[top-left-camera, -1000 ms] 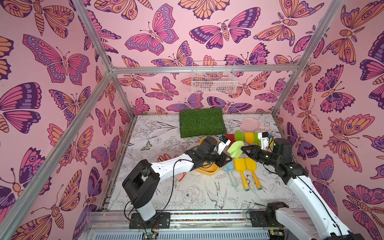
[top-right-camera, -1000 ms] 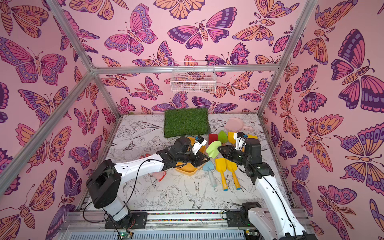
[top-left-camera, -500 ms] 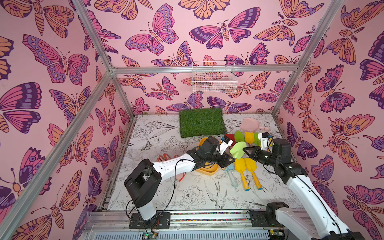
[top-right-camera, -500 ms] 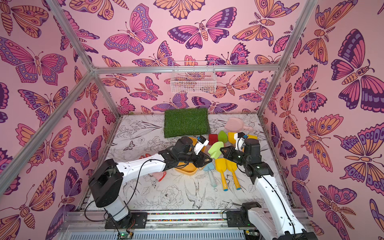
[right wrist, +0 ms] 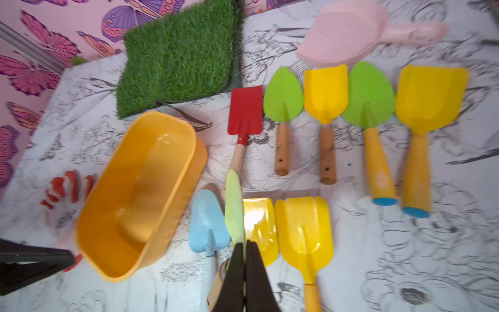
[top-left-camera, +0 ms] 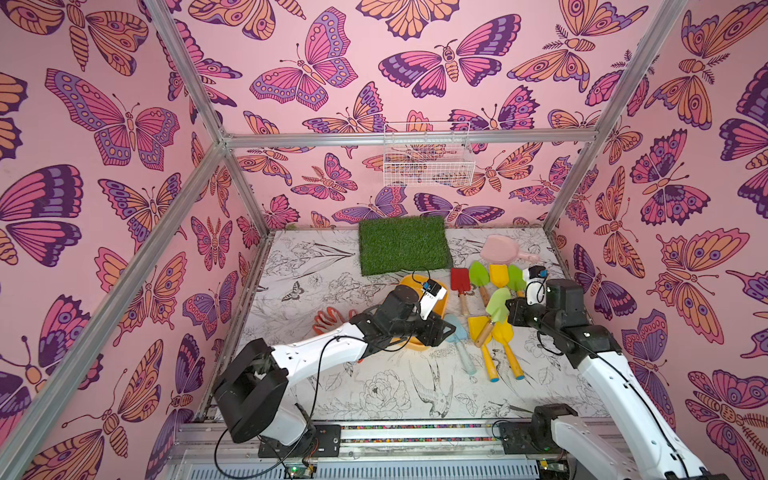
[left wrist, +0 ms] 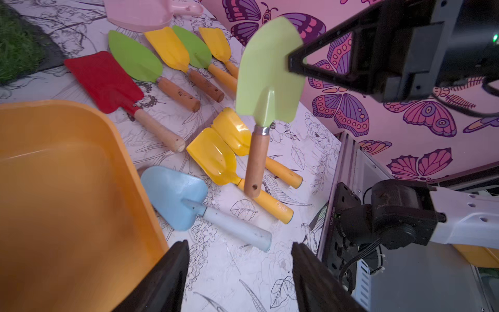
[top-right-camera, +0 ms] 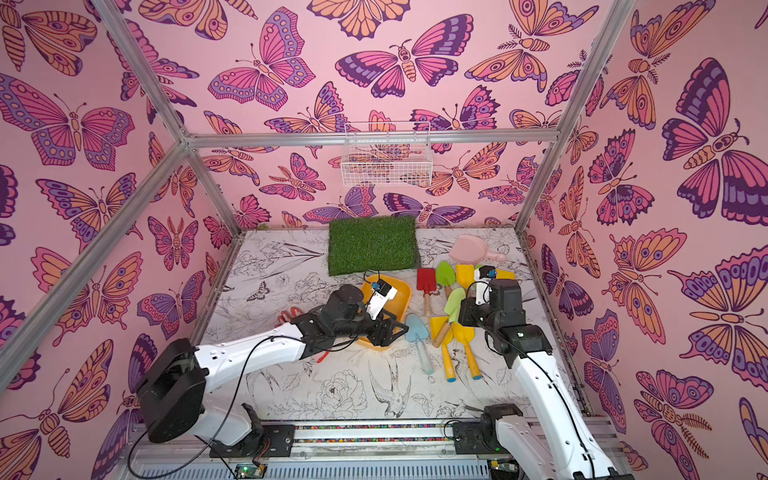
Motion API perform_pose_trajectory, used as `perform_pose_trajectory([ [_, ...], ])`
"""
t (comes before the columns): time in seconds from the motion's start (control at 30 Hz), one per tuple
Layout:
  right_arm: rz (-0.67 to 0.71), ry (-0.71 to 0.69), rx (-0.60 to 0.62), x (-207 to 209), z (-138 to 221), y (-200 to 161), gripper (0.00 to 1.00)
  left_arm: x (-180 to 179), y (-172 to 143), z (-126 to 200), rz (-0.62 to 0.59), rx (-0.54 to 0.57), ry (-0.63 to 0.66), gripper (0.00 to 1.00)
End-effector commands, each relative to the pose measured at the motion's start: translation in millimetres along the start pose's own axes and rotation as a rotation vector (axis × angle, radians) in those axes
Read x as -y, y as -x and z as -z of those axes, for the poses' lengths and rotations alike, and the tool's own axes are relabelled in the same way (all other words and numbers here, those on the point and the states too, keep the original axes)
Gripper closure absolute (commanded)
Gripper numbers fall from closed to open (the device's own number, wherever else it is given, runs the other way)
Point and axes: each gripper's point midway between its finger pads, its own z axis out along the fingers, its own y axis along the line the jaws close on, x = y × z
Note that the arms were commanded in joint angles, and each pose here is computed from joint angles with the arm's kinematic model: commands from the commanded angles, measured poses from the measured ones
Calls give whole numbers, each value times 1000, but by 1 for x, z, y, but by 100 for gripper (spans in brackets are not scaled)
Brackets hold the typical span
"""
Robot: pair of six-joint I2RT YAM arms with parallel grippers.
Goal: Take the shovel out of the storage box
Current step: Place the shovel at the center of the board.
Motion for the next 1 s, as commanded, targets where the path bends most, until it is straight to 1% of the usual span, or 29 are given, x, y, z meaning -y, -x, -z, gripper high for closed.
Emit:
perform_pose_trajectory([
  [0.0, 167, -218, -41, 33, 16, 13, 100, -15, -9, 16, 23, -1, 67, 34],
  [0.13, 264, -355, -144, 60, 22, 15, 100, -21, -20, 34, 27, -4, 114, 35],
  [0.17, 261, -368, -176, 68, 23, 13, 100, -22, -24, 36, 31, -9, 118, 35],
  [0.2, 253, -367, -218, 73, 23, 12, 100, -16, -20, 45, 24, 15, 107, 35],
  [0.27, 275, -355, -300, 77, 23, 7, 100, -15, -22, 51, 20, 18, 106, 35],
  [0.33, 320, -336, -416, 80, 24, -4, 100, -16, -24, 56, 17, 24, 120, 36],
  [0.4, 339, -309, -486, 78, 23, -9, 100, -17, -24, 59, 16, 28, 131, 36],
  [0.47, 346, -257, -530, 74, 18, -15, 100, -16, -24, 59, 17, 23, 126, 36],
  [0.53, 352, -209, -605, 73, 11, -28, 100, -14, -26, 56, 20, 9, 107, 36],
  [0.6, 352, -195, -687, 76, 6, -42, 100, -13, -28, 54, 26, -2, 94, 36],
  [0.63, 348, -194, -712, 77, 2, -47, 100, -12, -28, 52, 28, -8, 89, 37],
  [0.8, 336, -192, -756, 85, -18, -61, 100, -10, -27, 48, 30, -20, 75, 37],
  [0.97, 276, -139, -794, 90, -44, -81, 100, -15, -30, 46, 24, -28, 94, 37],
])
